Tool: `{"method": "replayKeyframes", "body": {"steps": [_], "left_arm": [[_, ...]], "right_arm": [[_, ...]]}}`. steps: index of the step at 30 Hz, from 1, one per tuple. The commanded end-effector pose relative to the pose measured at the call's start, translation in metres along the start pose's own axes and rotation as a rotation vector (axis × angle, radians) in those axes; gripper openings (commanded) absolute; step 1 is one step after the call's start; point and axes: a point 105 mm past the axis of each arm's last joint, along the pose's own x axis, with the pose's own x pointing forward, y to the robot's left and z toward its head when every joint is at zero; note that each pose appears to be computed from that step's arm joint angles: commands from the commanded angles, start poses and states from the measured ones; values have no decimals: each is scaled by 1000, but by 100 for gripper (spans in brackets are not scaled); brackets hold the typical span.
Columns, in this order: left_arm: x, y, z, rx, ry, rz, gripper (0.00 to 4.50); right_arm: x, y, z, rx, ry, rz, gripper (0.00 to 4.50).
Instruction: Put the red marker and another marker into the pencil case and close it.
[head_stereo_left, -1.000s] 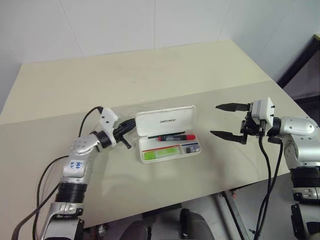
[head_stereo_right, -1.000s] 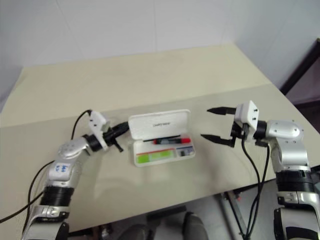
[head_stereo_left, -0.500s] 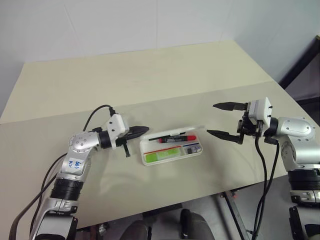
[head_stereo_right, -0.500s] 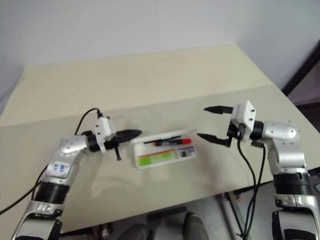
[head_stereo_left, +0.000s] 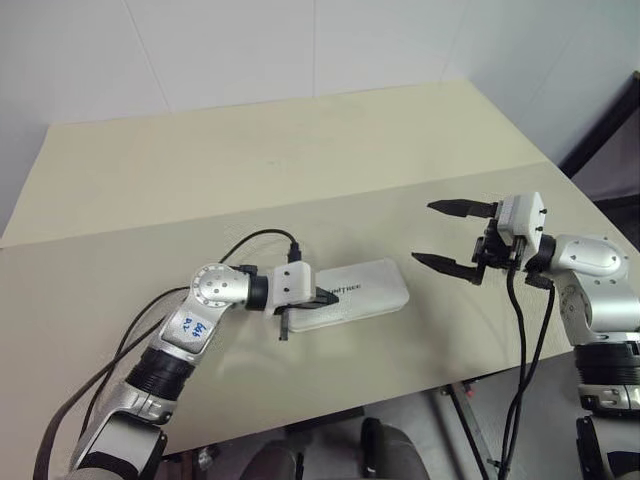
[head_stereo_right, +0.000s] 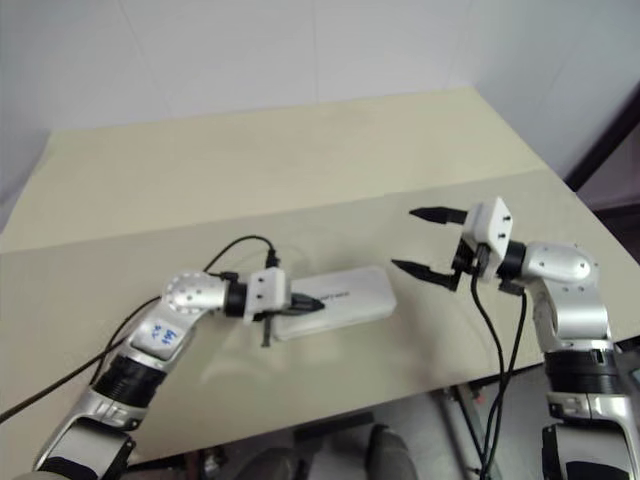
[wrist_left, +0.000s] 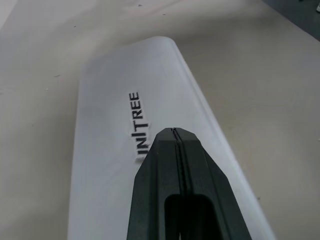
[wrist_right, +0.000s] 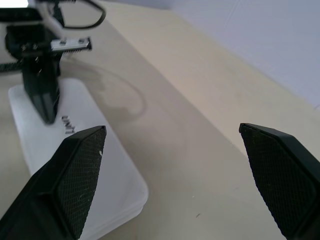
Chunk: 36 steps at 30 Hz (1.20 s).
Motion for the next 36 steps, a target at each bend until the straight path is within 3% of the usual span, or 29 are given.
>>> {"method": "replayKeyframes", "body": {"steps": [1, 8, 15, 20, 24, 28, 34, 36], "left_arm": [[5, -8, -8, -5, 77, -35, 2], [10, -4, -5, -23, 92, -11, 2], [-17, 29, 34, -86, -189, 199, 2], [-59, 33, 31, -119, -273, 308, 2], [-89, 27, 28, -189, -324, 368, 88], [-113, -6, 20, -260, -300, 337, 228], [-120, -11, 18, -272, -281, 405, 439], [-121, -8, 20, -265, -287, 418, 445]], "right_arm": [[-6, -1, 14, -40, -29, -27, 450], [-5, 7, 15, -29, -34, -39, 450], [-1, 8, 8, -3, -39, -26, 450], [2, 7, 2, 14, -34, 9, 450], [0, 3, -4, 22, -23, 26, 450], [-9, -12, -12, 23, 1, -35, 450], [-14, -16, -13, 1, -2, -37, 450], [-14, -16, -12, 4, -1, -25, 450]]}}
